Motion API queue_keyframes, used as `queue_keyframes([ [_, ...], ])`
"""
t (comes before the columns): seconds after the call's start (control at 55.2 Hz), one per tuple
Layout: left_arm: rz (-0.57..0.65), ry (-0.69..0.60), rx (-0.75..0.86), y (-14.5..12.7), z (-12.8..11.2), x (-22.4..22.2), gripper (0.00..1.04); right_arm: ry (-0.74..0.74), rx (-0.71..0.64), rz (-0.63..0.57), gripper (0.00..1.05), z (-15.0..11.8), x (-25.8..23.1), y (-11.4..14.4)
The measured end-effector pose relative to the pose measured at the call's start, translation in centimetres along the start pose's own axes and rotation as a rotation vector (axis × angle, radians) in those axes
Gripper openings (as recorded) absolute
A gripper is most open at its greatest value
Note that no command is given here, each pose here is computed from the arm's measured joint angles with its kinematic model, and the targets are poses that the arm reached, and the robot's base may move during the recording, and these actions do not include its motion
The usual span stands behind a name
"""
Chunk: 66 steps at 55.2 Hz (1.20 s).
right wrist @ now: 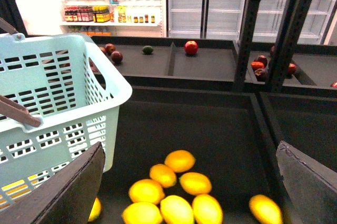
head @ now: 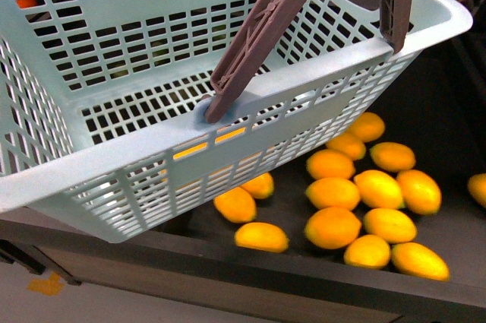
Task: Pick mango and avocado into basket
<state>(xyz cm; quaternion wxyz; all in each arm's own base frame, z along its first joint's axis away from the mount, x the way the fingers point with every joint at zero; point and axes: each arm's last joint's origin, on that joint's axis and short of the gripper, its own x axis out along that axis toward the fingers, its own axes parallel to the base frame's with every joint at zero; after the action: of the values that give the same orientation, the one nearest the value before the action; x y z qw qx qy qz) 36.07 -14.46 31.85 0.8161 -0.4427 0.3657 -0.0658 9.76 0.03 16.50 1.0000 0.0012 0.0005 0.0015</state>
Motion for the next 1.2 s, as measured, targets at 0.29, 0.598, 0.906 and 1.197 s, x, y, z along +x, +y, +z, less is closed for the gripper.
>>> queue_keyframes([
  [0.29,-0.004,0.006,0.000,-0.06,-0.07,0.00,0.07,-0.002,0.000,0.000,0.97,0.04,-0.01,0.00],
  [0.598,-0.002,0.002,0.000,-0.05,-0.05,0.00,0.07,0.000,0.000,0.000,0.97,0.00,0.00,0.00],
  [0.906,-0.005,0.005,0.000,-0.11,-0.06,-0.02,0.07,0.000,-0.001,0.000,0.97,0.00,0.00,0.00],
  [1.197,-0.003,0.003,0.001,-0.09,-0.05,-0.02,0.07,0.000,-0.001,0.000,0.97,0.00,0.00,0.00],
])
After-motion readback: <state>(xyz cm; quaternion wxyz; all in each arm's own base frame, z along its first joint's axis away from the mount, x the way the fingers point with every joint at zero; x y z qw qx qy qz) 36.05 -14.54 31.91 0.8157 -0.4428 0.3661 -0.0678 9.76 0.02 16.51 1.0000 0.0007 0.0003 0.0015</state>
